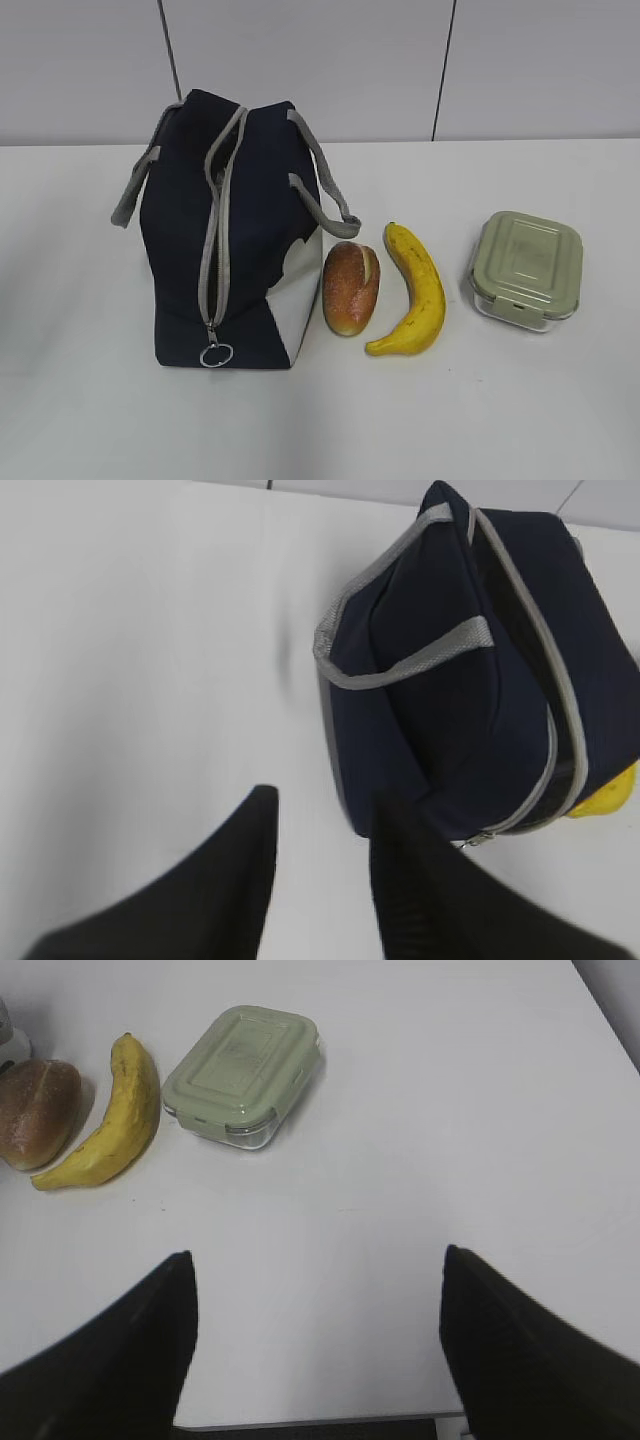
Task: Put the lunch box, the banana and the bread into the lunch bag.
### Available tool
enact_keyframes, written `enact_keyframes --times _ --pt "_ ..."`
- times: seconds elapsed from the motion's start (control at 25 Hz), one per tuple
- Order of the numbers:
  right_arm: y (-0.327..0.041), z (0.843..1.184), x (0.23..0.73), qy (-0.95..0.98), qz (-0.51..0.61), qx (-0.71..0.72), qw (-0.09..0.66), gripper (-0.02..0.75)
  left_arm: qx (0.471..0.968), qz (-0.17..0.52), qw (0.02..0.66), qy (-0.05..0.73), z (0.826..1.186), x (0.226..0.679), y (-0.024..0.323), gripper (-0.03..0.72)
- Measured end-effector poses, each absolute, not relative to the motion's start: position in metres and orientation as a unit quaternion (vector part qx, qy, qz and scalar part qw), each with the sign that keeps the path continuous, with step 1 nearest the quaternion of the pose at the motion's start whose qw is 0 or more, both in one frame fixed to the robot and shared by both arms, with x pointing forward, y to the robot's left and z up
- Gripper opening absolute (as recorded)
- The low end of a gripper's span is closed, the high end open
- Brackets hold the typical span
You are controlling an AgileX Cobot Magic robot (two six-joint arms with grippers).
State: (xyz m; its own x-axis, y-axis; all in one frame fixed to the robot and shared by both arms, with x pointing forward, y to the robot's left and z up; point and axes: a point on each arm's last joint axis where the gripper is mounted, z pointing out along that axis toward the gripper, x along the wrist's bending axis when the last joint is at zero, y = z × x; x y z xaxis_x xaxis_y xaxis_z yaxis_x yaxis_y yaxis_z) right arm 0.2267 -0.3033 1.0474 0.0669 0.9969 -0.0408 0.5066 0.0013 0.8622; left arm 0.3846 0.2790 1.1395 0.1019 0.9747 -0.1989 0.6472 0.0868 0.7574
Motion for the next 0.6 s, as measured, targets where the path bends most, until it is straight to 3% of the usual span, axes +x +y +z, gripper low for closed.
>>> enact_keyframes --times 0.28,0.6 --pt "-0.303 1.047 0.227 0.600 0.327 0.627 0.375 0.560 0.683 0.154 0.356 0.619 1.144 0.455 0.250 0.354" --pt "-0.303 1.047 0.227 0.600 0.327 0.627 0.375 0.560 0.717 0.086 0.327 0.610 1.136 0.533 0.205 0.423"
